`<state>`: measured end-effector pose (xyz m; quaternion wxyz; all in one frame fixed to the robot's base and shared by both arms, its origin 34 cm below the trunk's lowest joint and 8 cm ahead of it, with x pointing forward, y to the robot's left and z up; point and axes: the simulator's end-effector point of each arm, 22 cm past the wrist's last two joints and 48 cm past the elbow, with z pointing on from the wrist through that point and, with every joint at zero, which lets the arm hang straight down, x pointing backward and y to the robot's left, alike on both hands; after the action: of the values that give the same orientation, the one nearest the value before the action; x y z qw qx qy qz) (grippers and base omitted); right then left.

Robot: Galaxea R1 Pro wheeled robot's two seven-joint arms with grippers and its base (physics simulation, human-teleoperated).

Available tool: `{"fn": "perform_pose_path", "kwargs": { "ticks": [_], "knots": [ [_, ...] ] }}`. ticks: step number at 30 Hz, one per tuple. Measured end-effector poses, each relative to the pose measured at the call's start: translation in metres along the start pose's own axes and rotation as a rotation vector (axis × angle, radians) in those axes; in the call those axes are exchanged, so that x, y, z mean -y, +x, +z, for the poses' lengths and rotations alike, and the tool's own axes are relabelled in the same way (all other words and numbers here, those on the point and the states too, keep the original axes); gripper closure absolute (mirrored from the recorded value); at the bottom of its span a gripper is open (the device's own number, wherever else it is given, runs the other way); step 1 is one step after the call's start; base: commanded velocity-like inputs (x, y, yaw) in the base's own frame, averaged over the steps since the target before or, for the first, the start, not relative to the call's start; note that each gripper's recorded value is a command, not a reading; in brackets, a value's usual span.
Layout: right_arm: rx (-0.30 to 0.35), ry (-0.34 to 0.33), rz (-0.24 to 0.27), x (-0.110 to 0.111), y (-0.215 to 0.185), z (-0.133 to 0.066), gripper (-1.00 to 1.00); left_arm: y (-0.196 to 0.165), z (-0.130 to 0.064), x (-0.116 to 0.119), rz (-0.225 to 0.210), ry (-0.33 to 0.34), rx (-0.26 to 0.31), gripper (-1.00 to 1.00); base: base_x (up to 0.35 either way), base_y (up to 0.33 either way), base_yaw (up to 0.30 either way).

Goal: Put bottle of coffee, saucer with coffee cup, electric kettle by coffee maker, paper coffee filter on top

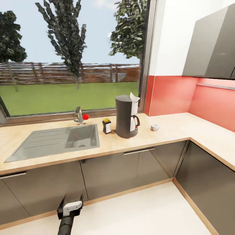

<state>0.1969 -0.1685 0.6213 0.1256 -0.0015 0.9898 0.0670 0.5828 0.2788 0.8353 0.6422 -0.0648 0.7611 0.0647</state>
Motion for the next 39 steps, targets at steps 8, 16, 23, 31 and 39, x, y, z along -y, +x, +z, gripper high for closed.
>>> {"fn": "perform_pose_path", "kwargs": {
  "ticks": [8, 16, 23, 31, 39],
  "knots": [
    [0.002, 0.004, -0.005, 0.005, -0.001, 0.000, -1.00, 0.095, -0.063, -0.039, 0.119, -0.032, -0.284, -1.00, 0.000, 0.000, 0.000],
    [0.018, 0.003, -0.011, 0.004, -0.009, 0.001, -1.00, 0.195, -0.167, -0.067, 0.207, -0.053, -0.666, -1.00, 0.000, 0.000, 0.000],
    [0.187, 0.060, -0.039, 0.047, -0.101, 0.005, -1.00, 0.279, -0.332, -0.108, 0.264, -0.143, -1.269, -1.00, 0.000, 0.000, 0.000],
    [0.190, 0.070, -0.021, 0.050, -0.103, 0.005, -1.00, 0.292, -0.423, -0.125, 0.311, -0.153, -1.567, -1.00, 0.000, 0.000, 0.000],
    [0.190, 0.072, -0.020, 0.051, -0.103, 0.005, -1.00, 0.286, -0.349, -0.091, 0.233, -0.104, -1.328, -1.00, 0.000, 0.000, 0.240]
  ]
}}
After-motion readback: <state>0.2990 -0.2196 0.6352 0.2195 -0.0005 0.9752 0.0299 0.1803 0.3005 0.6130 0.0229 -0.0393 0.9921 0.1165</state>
